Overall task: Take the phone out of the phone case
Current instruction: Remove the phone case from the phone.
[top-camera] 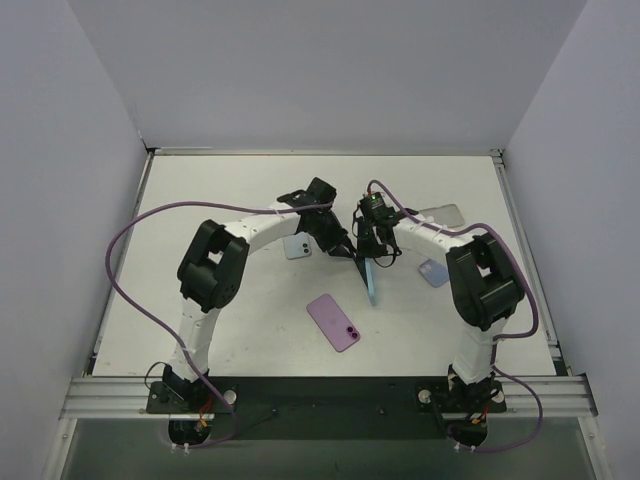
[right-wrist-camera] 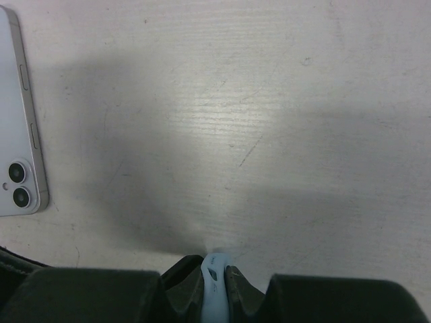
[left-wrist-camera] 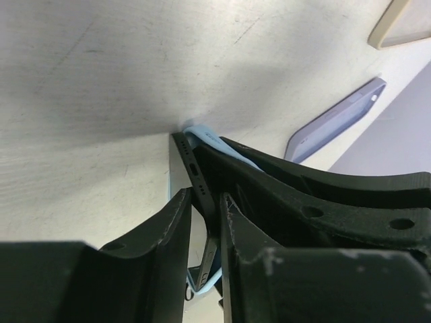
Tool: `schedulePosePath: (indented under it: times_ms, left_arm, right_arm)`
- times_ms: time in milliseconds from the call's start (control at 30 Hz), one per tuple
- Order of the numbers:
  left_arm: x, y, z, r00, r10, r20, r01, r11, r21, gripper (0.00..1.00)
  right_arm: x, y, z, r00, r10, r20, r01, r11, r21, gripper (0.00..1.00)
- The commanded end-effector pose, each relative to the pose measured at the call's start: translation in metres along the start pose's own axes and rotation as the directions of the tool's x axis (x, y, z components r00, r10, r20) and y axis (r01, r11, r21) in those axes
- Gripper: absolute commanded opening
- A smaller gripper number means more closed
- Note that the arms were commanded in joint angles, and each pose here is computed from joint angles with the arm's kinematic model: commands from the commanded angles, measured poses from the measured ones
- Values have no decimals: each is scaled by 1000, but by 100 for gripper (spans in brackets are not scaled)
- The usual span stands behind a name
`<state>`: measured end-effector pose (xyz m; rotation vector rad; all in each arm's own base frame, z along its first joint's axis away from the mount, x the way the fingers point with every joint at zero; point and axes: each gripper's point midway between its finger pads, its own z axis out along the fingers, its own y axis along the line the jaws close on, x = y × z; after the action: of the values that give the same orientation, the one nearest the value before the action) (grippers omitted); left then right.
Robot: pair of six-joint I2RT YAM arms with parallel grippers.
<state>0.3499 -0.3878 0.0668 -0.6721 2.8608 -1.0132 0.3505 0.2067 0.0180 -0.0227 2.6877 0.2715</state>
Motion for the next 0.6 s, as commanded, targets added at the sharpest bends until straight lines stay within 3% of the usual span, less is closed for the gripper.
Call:
schedulePosePath:
  times_ms: [0,233,333,567]
  left_arm:
    - [4,21,-10,1000,1,6,0,988,-157,25]
    - [10,21,-17,1000,13,8,-12,983,-181,12]
    - [10,17,-22,1000,22,14,-20,985,-173,0]
    - [4,2,-38,999,18,44,-12,991,-131,0]
  right_arm:
    - [92,-42,0,943,16,-333,34,989,146,0]
    - [58,-47,-4,962,62,-266,-21,988,156,0]
    - [45,-48,-8,969,80,-235,-44,987,155,0]
    - [16,-61,-22,980,94,-177,-63,984,169,0]
